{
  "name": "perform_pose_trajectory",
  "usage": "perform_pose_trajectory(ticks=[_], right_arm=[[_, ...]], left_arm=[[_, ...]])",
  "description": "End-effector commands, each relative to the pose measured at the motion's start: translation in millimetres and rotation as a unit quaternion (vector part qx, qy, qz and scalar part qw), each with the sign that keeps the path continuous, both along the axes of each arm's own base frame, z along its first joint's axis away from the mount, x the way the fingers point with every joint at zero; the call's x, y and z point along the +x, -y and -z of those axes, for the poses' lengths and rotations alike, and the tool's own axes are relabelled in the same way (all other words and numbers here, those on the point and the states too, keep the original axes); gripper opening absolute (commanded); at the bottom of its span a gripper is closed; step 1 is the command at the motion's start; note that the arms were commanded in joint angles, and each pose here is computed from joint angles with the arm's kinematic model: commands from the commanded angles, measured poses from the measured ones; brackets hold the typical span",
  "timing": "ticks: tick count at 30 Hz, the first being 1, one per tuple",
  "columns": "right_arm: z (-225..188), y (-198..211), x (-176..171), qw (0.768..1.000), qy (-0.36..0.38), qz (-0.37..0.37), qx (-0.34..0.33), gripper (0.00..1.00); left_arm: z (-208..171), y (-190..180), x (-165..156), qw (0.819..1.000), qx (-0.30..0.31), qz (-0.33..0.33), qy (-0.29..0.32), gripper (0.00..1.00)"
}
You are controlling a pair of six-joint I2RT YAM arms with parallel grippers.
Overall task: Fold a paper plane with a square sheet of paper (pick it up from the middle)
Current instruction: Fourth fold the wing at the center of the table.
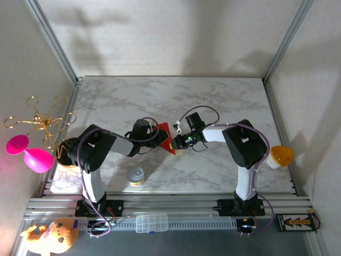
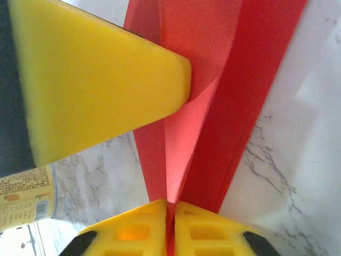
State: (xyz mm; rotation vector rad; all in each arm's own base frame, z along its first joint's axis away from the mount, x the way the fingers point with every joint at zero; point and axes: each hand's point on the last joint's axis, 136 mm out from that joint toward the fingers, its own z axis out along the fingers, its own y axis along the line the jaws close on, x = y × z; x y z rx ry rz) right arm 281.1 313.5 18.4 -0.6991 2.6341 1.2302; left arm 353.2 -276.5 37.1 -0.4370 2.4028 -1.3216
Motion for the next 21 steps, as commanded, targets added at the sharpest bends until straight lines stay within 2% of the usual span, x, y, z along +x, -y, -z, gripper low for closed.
perform_pose_trajectory(ticks=[1,8,21], right_arm=[[54,29,-8,0.995,-0.025,0.025,-0.097,0.10],[53,25,-11,0.996,-0.038,0.020,-0.073,0.06],[52,28,-12,0.996,-0.058,0.029,-0.055,0.03]], left_arm=[[-26,8,7,0.999,-0.016,0.009,0.035,0.18],[-36,-7,8,0.998,-0.019,-0.014,0.052,0.19],[-20,-4,5,0.999,-0.028,-0.007,0.037,0.16]])
